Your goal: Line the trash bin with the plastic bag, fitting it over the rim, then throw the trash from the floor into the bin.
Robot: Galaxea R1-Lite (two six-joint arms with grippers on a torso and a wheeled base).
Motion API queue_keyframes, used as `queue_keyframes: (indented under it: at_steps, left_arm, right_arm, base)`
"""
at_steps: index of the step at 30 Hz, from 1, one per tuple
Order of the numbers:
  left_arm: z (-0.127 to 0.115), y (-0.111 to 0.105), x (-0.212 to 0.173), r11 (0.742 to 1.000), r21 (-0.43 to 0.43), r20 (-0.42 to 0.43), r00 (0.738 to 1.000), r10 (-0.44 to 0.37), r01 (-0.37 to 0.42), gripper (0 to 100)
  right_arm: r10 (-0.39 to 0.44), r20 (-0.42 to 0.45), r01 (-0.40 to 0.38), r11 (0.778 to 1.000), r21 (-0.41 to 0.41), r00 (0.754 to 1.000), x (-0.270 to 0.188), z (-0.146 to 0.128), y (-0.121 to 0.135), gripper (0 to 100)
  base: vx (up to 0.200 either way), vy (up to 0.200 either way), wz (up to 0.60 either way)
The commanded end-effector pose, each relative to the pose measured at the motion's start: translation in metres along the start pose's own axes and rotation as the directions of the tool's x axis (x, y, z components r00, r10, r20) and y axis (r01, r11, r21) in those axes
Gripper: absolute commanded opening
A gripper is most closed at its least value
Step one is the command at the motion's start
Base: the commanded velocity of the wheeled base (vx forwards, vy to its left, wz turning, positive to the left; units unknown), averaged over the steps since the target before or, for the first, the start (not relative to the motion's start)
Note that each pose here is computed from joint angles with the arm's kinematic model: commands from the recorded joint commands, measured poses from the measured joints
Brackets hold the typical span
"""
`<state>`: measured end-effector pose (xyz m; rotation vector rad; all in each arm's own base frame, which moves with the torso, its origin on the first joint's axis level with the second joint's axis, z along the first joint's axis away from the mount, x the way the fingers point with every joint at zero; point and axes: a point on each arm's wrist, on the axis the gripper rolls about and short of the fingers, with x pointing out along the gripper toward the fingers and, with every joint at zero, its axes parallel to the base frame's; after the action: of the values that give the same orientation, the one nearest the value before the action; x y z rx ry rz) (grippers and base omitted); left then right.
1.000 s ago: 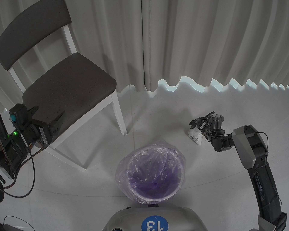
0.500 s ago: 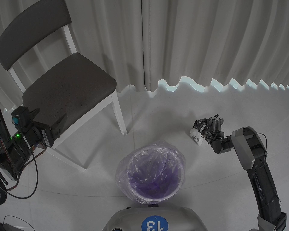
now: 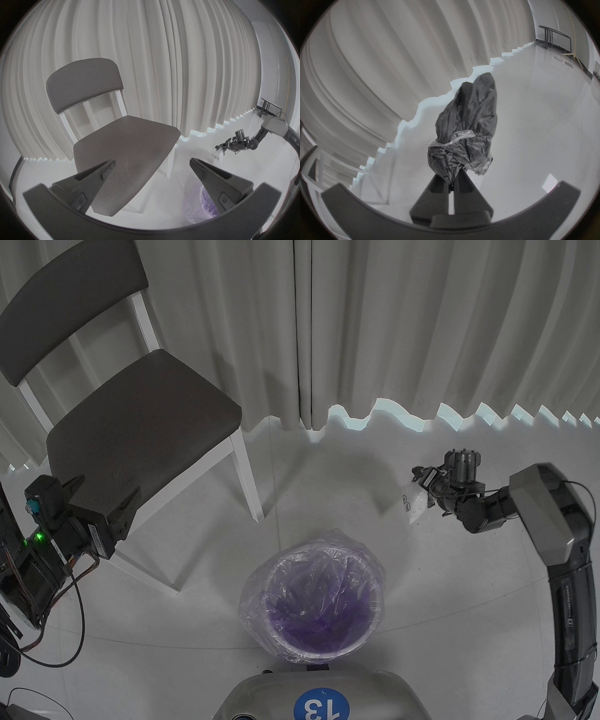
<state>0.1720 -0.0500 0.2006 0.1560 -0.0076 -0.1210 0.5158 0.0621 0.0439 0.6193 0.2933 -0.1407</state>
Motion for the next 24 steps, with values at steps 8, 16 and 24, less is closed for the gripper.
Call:
queue_keyframes:
  at_steps: [8,16,24]
  left_arm:
    - [-0.028,-0.019,-0.003,0.997,-0.012,0.027,0.997,-0.075,0.075,100]
    - [-0.043,-0.026,0.011,0.997,-0.025,0.003,0.998,-0.066,0.066,100]
    - [-0.058,-0.032,0.014,0.998,-0.029,0.048,0.997,-0.059,0.061,100]
  right_arm:
    - [0.469,-0.007,-0.464,0.87,-0.168,0.883,-0.288,0.076,0.137,0]
    - [0.517,-0.245,-0.567,0.791,-0.23,0.82,-0.353,0.044,0.153,0]
    - [0.387,-0.552,-0.637,0.67,-0.383,0.739,-0.375,-0.041,0.136,0]
  base:
    - [0.0,0.0,0.0]
    - [0.0,0.0,0.0]
    - [0.0,0.0,0.0]
